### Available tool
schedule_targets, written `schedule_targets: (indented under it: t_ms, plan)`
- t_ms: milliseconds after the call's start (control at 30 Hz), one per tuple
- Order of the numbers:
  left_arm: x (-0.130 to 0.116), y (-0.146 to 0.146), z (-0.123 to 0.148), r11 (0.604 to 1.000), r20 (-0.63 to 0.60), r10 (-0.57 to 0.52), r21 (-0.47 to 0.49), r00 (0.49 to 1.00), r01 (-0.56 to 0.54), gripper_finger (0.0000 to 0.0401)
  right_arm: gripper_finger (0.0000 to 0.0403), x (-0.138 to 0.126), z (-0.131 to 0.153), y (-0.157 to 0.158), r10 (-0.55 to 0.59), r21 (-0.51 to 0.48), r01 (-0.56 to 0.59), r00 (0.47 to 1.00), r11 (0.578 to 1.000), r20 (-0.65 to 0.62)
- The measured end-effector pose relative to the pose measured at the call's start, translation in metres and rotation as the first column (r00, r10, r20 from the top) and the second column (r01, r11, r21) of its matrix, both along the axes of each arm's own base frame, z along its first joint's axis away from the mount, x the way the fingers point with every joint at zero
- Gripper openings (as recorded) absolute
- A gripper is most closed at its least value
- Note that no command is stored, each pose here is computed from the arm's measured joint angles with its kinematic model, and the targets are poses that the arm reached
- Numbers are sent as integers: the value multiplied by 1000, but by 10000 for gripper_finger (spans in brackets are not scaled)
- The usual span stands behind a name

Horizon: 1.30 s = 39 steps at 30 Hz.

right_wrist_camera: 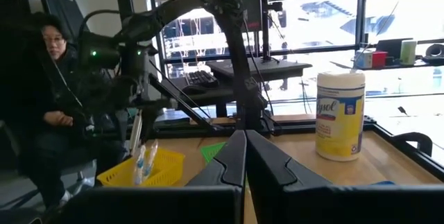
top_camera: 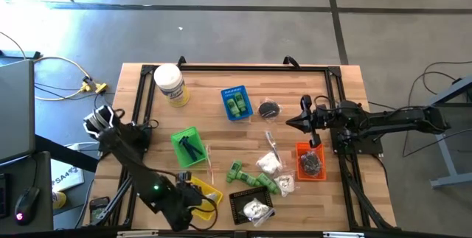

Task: Pick & Place Travel size toiletries
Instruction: Put the blue toothbrush into the yellow bin

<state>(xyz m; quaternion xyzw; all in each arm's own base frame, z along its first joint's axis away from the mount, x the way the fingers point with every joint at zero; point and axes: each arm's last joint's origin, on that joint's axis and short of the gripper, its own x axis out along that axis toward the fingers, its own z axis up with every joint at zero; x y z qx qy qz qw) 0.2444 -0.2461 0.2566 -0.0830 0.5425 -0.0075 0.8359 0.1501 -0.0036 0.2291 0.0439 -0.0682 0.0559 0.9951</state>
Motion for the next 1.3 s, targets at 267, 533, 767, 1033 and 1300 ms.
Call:
schedule_targets:
  t_ms: [267, 533, 767, 1033, 1300]
  plan:
    - [18, 5, -21, 997, -87, 67, -17, 994, -69, 210, 2, 0, 0, 0, -1, -2, 1, 1000, 1000, 3]
    - [23, 2, -35, 999, -164, 37, -34, 986, -43, 210, 2, 0, 0, 0, -1, -2, 1, 1000, 1000, 3]
    - [24, 3, -34, 1000, -145, 14, -15, 989, -17, 210, 2, 0, 0, 0, 0, -2, 0, 1000, 1000, 3]
    - [29, 3, -40, 1000, -159, 21, -20, 987, -24, 210, 2, 0, 0, 0, -1, -2, 1, 1000, 1000, 3]
    - [33, 8, -49, 1000, -212, 0, -17, 977, -4, 209, 2, 0, 0, 0, -3, -2, 3, 1000, 1000, 3]
